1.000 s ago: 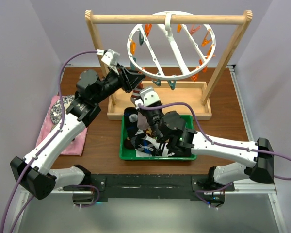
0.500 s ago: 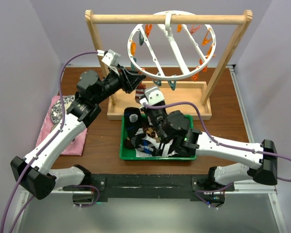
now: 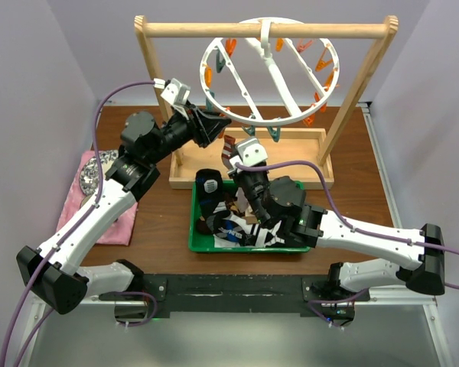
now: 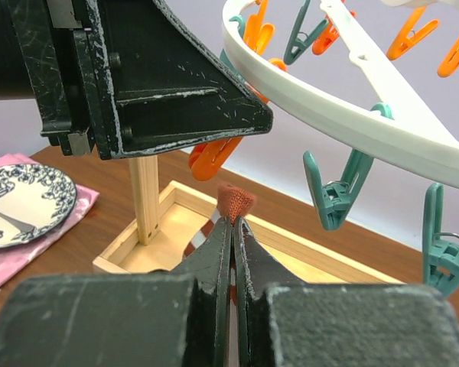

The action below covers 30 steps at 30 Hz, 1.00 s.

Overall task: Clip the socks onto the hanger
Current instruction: Clamp the sock onto the hanger.

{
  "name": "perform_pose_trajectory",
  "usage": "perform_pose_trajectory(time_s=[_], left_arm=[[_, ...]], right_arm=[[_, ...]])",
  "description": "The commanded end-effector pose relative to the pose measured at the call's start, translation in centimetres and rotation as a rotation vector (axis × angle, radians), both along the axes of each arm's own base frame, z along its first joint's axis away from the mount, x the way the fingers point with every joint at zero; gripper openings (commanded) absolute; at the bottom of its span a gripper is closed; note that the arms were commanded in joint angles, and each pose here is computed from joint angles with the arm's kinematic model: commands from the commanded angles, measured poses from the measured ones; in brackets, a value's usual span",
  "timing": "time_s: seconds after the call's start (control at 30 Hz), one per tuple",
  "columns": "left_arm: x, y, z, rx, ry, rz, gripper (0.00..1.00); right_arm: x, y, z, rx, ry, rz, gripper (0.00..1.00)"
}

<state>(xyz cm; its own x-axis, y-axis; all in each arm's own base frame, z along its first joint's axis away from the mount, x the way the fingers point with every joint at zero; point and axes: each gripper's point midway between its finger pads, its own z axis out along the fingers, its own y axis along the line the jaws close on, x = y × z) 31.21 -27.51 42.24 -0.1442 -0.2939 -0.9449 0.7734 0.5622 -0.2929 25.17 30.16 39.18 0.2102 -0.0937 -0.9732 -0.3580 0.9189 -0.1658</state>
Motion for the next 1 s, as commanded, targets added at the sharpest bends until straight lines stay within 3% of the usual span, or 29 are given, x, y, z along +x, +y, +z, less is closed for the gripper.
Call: perform_pose_trajectory(time_s=[0.0,0.97], left_arm=[[-0.7,0.1,1.2,-0.007,-0.070,-0.013,0.00],[-1.0,0.2,1.3,-0.019,-0.079,-0.017,0.00]], right_arm=[[-0.3,-0.6,1.9,0.069,-0.011,0.008,0.00],[-0.3,1.3,3.4,0.078,-0.031,0.066,0.00]])
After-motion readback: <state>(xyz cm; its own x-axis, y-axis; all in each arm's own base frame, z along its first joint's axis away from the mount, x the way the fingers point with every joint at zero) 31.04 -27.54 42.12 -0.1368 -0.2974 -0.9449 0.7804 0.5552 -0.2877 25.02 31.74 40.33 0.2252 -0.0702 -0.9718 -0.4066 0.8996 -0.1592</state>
